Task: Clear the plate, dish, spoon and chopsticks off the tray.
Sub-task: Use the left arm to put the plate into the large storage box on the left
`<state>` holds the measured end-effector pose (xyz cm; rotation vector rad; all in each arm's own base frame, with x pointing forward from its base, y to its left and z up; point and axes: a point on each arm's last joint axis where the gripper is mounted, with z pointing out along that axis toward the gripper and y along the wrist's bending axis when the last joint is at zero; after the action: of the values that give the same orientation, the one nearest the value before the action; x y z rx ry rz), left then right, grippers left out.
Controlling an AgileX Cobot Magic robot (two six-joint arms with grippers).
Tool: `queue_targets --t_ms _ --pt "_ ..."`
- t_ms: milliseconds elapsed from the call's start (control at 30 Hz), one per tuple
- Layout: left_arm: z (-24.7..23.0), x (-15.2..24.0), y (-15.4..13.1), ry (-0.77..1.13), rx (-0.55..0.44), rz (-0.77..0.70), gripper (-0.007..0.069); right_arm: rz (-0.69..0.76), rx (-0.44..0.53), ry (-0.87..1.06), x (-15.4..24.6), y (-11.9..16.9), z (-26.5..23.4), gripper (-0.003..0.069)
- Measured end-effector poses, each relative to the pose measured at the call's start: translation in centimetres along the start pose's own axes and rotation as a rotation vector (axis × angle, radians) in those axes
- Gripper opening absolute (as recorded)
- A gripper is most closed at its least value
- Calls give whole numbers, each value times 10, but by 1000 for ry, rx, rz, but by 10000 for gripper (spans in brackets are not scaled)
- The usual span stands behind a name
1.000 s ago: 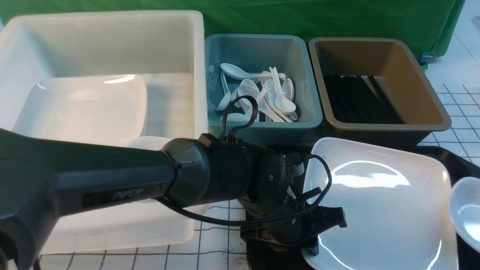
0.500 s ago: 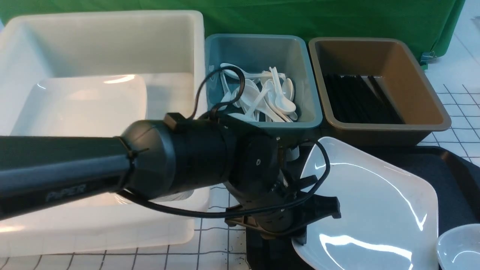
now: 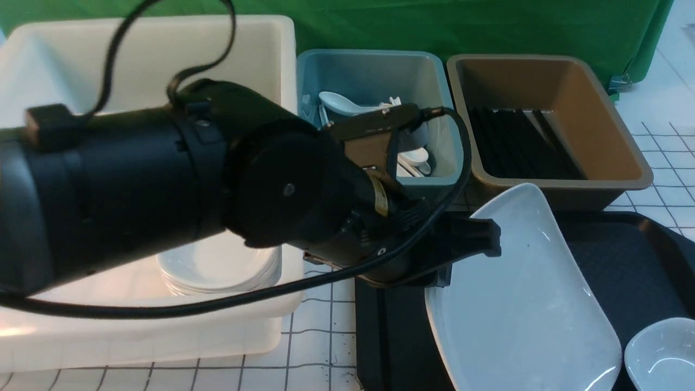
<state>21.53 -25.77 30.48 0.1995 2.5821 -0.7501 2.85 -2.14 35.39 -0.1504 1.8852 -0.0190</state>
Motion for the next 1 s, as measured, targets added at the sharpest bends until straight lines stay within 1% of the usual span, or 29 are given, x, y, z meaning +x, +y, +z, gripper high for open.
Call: queue_targets --t_ms 133,333,533,667,767,800,833,900,933,967,1000 --pt "-18 -2 -2 -43 23 16 20 1 0 0 0 0 0 19" --pt "-23 -5 -3 -80 34 17 20 1 0 0 0 0 0 25" --pt "-32 -16 3 -146 50 -8 21 1 0 0 0 0 0 31" --pt "-70 -35 15 -294 93 -54 21 2 0 0 0 0 0 34" --pt "-105 -48 32 -411 96 -102 21 2 0 0 0 0 0 36" --pt "-106 -49 34 -415 91 -105 21 2 0 0 0 0 0 36" --pt "-130 -54 48 -493 74 -133 21 1 0 0 0 0 0 38" --pt "-152 -59 66 -561 36 -175 21 -2 0 0 0 0 0 40" --pt "-156 -59 67 -573 34 -179 21 -2 -1 0 0 0 0 40" --pt "-177 -61 87 -638 -21 -231 21 -3 -1 0 0 0 0 41" --pt "-190 -60 98 -674 -56 -260 21 -4 -1 0 0 0 0 42"
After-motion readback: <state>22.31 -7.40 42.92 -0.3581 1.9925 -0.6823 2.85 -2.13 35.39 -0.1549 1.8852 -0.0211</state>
